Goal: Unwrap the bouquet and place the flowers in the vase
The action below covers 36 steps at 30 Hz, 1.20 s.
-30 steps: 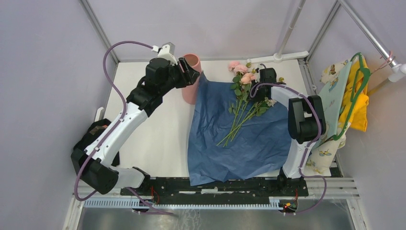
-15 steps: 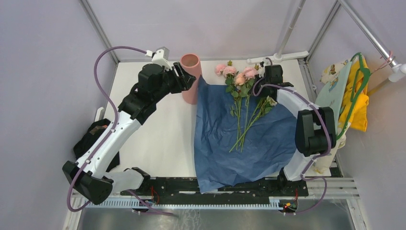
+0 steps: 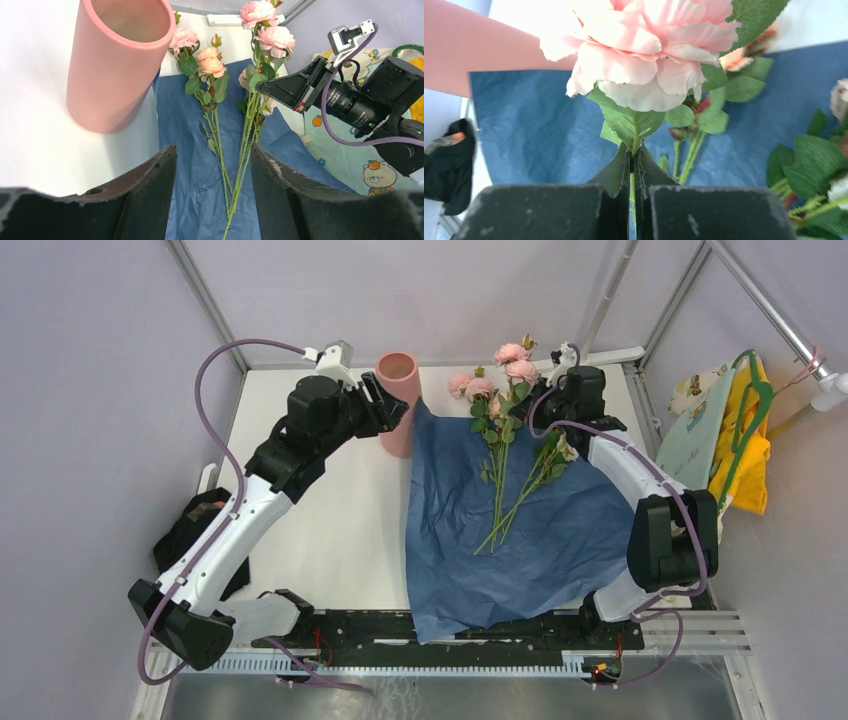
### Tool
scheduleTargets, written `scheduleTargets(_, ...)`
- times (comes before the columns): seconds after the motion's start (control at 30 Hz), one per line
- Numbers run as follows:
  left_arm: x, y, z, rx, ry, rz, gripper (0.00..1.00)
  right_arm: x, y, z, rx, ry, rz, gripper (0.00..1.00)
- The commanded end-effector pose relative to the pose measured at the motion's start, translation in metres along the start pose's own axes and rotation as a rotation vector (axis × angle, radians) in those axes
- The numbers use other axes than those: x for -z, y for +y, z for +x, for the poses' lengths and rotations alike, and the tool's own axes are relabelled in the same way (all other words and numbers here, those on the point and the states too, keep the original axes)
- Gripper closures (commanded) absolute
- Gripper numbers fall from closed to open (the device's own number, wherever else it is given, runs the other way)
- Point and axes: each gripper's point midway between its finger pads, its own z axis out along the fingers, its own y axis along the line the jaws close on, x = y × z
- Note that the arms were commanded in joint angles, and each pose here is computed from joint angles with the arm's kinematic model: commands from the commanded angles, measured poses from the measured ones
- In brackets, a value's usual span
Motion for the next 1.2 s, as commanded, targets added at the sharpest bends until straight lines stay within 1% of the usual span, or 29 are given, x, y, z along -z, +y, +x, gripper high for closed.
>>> scheduleTargets(0.0,0.014,-0.009,-0.017,-0.017,-0.060,0.030,0.37,0.005,0.050,-0.039,0.008,-0.115,-0.216,1.00)
scheduleTargets(0.13,0.015,-0.009,-0.018,-0.019,-0.062,0.024,0.37,0.002,0.071,-0.054,-0.026,-0.150,-0.332,1.00)
scheduleTargets(0.2,0.016,-0.008,-0.018,-0.020,-0.062,0.022,0.37,0.007,0.086,-0.067,-0.026,-0.200,-0.400,1.00)
scheduleTargets(0.33,0.018,-0.007,-0.021,-0.021,-0.074,0.015,0.37,0.031,0.124,-0.107,0.041,-0.335,-0.518,1.00)
scheduleTargets(0.53,0.027,-0.001,-0.031,-0.024,-0.123,-0.026,0.37,0.077,0.182,-0.169,0.144,-0.506,-0.642,1.00)
scheduleTargets(0.7,0.035,0.003,-0.038,-0.021,-0.152,-0.053,0.36,0.130,0.233,-0.215,0.200,-0.695,-0.796,1.00)
scheduleTargets(0.87,0.046,0.003,-0.046,-0.024,-0.185,-0.055,0.36,0.174,0.274,-0.251,0.281,-0.894,-0.874,1.00)
scheduleTargets(1.0,0.053,0.004,-0.049,-0.030,-0.201,-0.061,0.35,0.177,0.290,-0.270,0.300,-0.987,-0.879,1.00)
scheduleTargets(1.17,0.059,0.007,-0.051,-0.037,-0.209,-0.076,0.35,0.149,0.296,-0.289,0.247,-1.007,-0.909,1.00)
